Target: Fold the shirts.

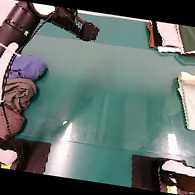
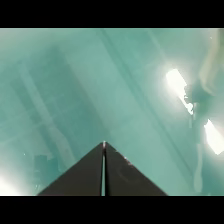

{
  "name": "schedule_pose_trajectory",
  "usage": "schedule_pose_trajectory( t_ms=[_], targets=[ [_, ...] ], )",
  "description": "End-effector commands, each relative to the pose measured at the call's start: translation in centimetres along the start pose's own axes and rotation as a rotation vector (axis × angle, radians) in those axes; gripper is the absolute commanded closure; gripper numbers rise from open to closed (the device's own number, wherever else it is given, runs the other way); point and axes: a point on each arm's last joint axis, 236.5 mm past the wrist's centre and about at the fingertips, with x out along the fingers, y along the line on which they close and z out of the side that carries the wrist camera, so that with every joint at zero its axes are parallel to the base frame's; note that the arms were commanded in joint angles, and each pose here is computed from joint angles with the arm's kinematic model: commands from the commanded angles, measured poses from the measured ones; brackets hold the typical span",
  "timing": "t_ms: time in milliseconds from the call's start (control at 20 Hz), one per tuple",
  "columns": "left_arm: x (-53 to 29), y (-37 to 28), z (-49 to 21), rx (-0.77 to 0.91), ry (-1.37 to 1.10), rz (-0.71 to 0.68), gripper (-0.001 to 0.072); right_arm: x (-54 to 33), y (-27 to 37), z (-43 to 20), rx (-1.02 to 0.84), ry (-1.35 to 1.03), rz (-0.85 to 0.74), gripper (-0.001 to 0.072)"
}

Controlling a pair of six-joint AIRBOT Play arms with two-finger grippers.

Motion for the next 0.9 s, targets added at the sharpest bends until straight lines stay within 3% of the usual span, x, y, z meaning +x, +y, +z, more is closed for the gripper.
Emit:
schedule_pose_trajectory(
  t_ms=[0, 50, 150, 200, 350, 500, 650, 850],
  targets=[
    [0.0, 0.0, -0.2, 0.008, 0.008, 0.000, 0.0681, 0.1, -4.1, -6.2, 0.065, 0.142, -0.111, 0.0693],
    [0.0, 0.0, -0.2, 0.008, 0.008, 0.000, 0.0681, 0.1, -5.2, -8.0, 0.093, 0.184, -0.128, 0.0682],
    [0.0, 0.0, -0.2, 0.008, 0.009, 0.000, 0.0681, -0.3, -7.3, -11.6, 0.149, 0.266, -0.169, 0.0334],
    [0.0, 0.0, -0.2, 0.007, 0.009, 0.000, 0.0681, -0.6, -8.0, -12.8, 0.182, 0.289, -0.172, 0.0245],
    [0.0, 0.0, -0.2, 0.007, 0.008, -0.001, 0.0681, -2.2, -8.6, -13.5, 0.238, 0.266, -0.173, 0.0239],
    [0.0, 0.0, -0.4, 0.007, 0.015, -0.001, 0.0681, -3.7, -5.3, -10.4, 0.209, 0.144, -0.095, 0.0240],
    [0.0, 0.0, -0.5, -0.003, 0.019, -0.001, 0.0680, -4.4, 2.7, -8.0, 0.137, 0.051, 0.106, 0.0240],
    [0.0, 0.0, -0.3, -0.023, 0.013, -0.001, 0.0681, -5.0, 14.6, -9.7, -0.091, 0.074, 0.307, 0.0240]
  ],
)
